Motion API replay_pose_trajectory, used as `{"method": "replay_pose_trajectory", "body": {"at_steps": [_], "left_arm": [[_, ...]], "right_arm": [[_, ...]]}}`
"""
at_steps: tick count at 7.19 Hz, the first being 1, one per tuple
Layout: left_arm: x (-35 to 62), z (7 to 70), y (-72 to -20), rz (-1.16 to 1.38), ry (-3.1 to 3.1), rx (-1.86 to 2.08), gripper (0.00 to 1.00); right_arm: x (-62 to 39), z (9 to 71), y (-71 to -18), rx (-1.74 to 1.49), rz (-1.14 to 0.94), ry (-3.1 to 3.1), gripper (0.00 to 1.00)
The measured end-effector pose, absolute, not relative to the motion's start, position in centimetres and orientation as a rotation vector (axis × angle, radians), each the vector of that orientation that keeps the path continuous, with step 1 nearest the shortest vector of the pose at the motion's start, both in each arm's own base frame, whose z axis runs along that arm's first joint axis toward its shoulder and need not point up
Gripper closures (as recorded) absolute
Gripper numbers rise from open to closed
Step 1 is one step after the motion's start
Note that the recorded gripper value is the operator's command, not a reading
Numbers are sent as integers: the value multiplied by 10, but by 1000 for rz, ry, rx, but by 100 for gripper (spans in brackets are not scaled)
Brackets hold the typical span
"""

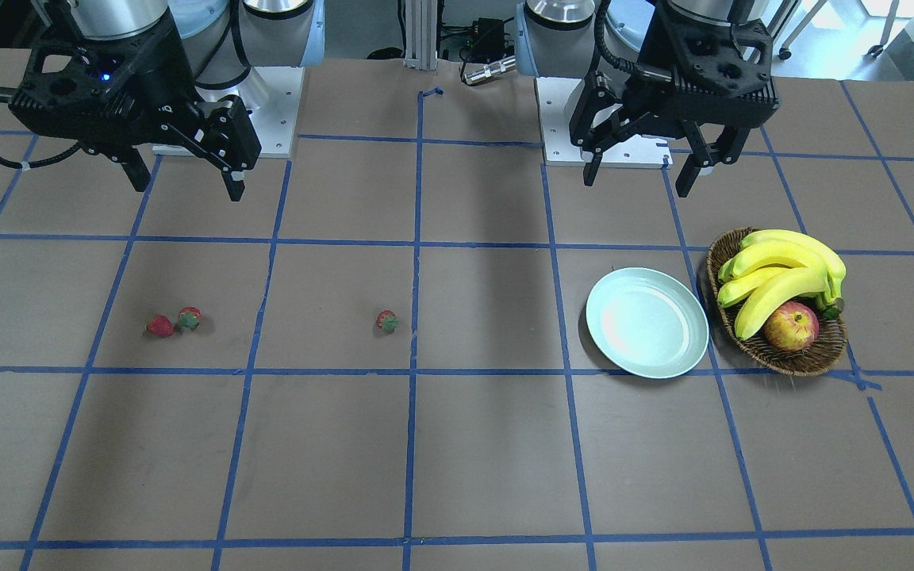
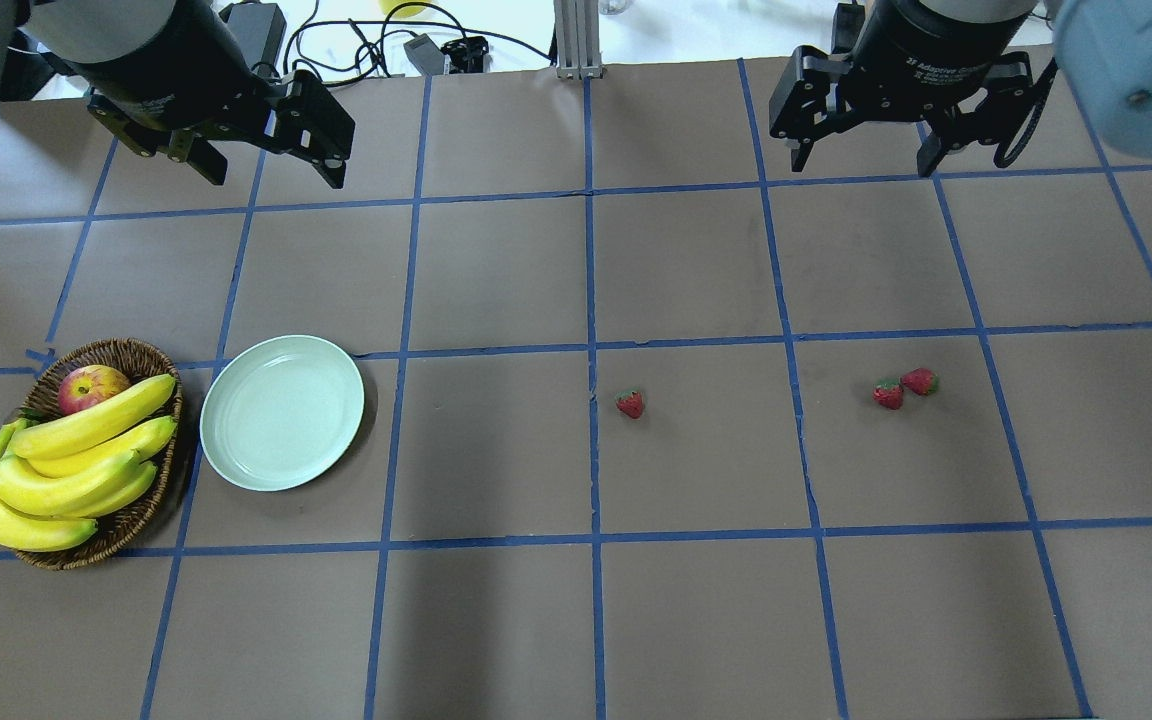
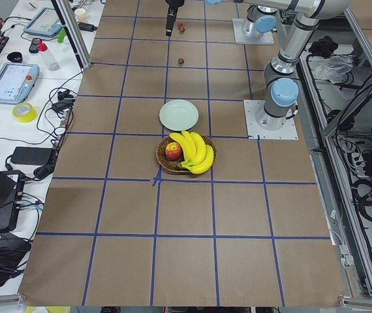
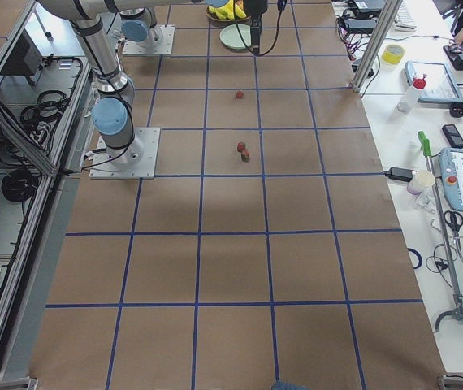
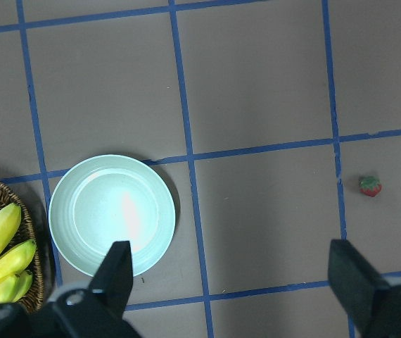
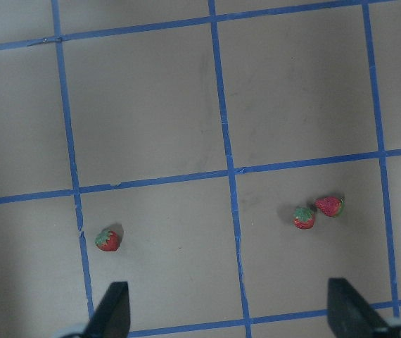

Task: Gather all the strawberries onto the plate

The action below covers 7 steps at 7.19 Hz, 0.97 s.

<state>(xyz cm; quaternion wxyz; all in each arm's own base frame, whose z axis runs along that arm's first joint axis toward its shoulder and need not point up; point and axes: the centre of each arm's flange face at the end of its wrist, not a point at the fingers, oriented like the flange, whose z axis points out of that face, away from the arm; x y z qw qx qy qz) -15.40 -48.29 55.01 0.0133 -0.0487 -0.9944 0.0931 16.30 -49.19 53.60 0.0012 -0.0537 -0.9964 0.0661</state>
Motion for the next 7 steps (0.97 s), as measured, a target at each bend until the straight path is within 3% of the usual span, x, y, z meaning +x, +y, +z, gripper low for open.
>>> {"method": "replay_pose_trajectory", "body": {"at_steps": [7], "left_arm": [[-154,550,-484,288,-3098,-153,0]], "right_arm": [[162,536,-491,-164,208,-3121,0]]}}
